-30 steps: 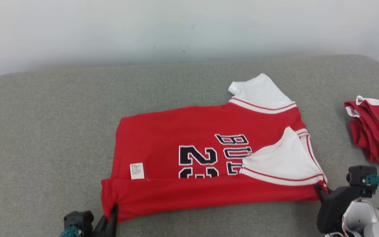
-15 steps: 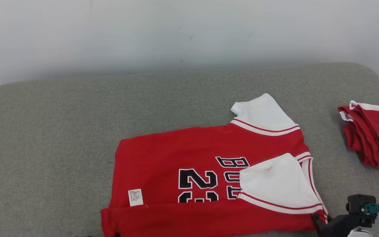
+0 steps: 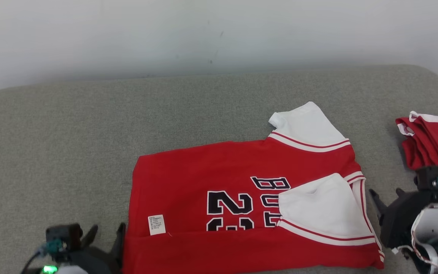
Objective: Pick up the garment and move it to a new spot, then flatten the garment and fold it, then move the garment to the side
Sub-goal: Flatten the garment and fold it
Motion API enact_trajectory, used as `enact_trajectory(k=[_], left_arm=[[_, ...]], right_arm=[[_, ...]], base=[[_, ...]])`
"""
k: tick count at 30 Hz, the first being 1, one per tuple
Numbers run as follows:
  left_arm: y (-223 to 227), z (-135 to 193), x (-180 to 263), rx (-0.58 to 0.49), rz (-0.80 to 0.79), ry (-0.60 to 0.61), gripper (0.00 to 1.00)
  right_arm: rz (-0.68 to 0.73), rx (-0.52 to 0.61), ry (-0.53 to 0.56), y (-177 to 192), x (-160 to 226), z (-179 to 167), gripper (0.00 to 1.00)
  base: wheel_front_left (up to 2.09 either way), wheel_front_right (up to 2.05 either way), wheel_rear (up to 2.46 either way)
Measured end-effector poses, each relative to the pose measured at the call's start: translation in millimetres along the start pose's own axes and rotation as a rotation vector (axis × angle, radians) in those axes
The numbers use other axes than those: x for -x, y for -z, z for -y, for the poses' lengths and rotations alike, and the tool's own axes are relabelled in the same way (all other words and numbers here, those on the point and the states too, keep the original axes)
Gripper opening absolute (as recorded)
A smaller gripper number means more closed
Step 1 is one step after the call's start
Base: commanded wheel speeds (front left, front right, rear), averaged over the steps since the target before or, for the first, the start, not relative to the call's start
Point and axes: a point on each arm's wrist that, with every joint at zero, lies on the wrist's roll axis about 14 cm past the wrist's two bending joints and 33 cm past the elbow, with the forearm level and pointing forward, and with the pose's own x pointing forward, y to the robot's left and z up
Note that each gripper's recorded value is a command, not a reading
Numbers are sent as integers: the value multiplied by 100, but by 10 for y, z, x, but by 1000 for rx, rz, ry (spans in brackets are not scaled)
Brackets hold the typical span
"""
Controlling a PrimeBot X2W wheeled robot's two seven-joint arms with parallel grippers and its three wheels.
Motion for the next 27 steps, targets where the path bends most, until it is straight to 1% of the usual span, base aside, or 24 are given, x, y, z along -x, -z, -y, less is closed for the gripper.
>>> enact_trajectory(k=[3,6,7,8,12,16,20,27], left_arm=[[-279,9,-202,0,2,19,100],[-357,42,-397,30,-76,30,100],[-406,68,-465,44,-88,37,100],[-406,68,-465,44,-88,37,100],[-601,147,-726,45,-112,61,100],[-575,221,-929,9,-161,83,100],[-521,257,-1098,-35,-185,95,100],[-336,296,-1256,-42,-227,110,100]], right_arm=[[-37,32,-20,-166,-111,-21,100],[-68,42,-41,-320,-244,-56,100],[-74,47,-50,-378,-297,-86,100],[-74,47,-50,-378,-297,-86,100],[-108,80,-73,-504,-514,-179,100],[-108,114,-91,-625,-714,-272,100],[-94,112,-123,-700,-884,-389,100],[-83,112,-134,-712,-1081,-417,100]], base=[[0,0,0],[0,0,0],[0,0,0],[0,0,0],[0,0,0],[0,0,0],[0,0,0],[0,0,0]])
